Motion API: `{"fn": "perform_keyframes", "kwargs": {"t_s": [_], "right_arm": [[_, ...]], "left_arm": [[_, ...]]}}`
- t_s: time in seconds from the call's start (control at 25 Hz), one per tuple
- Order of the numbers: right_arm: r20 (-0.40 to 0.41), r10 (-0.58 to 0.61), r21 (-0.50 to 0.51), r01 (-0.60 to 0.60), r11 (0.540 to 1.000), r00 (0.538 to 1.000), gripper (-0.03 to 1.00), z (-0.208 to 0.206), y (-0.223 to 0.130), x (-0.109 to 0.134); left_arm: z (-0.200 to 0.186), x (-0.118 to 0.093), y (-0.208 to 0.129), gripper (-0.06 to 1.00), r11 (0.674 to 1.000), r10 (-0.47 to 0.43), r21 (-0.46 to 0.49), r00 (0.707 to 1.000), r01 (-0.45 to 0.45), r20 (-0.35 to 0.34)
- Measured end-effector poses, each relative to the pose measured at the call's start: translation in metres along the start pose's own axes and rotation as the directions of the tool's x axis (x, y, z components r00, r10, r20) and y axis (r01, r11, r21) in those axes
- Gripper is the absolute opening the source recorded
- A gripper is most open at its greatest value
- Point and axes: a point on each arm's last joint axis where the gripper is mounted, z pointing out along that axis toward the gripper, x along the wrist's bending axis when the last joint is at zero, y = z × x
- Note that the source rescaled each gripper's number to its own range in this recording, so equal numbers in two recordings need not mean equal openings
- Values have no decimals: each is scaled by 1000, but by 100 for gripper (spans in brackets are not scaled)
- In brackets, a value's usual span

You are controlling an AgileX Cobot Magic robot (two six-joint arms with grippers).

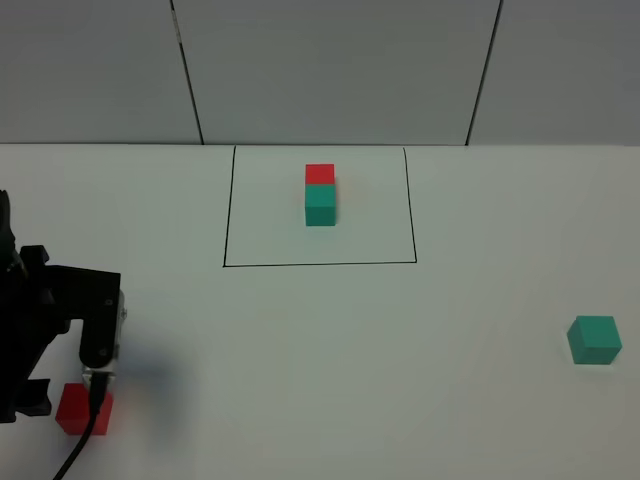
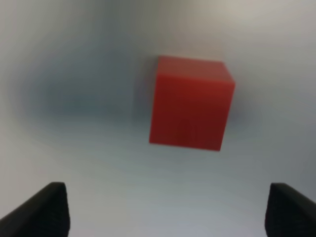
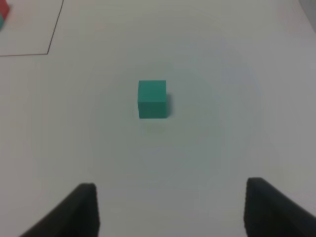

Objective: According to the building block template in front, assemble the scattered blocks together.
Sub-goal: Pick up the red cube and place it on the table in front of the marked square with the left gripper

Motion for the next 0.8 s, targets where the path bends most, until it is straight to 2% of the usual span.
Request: {"fn": "perform_keyframes", "kwargs": {"t_s": [0.2, 0.8], "right_arm": [[0, 0, 0, 0, 1000, 1000, 59, 0, 0, 0], [0, 0, 0, 0, 1000, 1000, 59, 0, 0, 0]], "left_arm": [[12, 1, 5, 80, 998, 50, -37, 998, -48, 50], [47, 10, 6, 80, 993, 117, 0, 986, -118, 117]]}}
